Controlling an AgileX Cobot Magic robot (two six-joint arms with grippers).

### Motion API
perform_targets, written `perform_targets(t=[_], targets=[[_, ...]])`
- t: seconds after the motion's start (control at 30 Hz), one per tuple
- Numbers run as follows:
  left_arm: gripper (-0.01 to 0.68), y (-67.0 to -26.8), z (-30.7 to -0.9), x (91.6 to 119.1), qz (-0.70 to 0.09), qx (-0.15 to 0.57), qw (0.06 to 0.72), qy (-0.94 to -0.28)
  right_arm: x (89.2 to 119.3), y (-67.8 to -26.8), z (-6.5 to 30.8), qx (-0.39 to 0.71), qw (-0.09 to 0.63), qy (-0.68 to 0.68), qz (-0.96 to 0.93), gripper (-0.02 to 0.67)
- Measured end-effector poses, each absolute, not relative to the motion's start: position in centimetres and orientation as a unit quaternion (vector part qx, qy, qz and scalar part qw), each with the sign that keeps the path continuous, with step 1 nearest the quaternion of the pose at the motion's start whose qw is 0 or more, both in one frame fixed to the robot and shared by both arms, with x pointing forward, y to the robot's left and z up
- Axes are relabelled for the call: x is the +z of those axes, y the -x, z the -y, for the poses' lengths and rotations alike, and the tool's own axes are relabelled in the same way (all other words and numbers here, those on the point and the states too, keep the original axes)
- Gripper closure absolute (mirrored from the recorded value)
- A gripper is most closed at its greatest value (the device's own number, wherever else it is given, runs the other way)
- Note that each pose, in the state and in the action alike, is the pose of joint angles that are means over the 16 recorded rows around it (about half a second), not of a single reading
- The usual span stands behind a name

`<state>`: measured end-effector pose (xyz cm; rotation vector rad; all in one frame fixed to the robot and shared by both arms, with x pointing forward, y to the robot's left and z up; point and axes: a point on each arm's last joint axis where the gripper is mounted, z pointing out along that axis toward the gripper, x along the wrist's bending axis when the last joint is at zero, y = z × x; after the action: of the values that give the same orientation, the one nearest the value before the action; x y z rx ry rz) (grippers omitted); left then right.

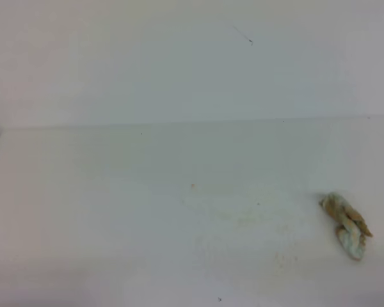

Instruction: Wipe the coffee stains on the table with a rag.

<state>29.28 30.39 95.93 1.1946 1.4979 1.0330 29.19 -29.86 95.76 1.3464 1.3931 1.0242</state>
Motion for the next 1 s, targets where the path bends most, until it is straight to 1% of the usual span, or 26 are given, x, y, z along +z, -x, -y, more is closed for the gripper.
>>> perform_targets(t=[1.0], targets=[[0.672, -29.28, -30.38, 95.96, -0.610, 0.419, 0.463, -0.487, 95.76, -29.16, 30.26, 0.410, 0.460, -0.567, -0.546, 0.648]])
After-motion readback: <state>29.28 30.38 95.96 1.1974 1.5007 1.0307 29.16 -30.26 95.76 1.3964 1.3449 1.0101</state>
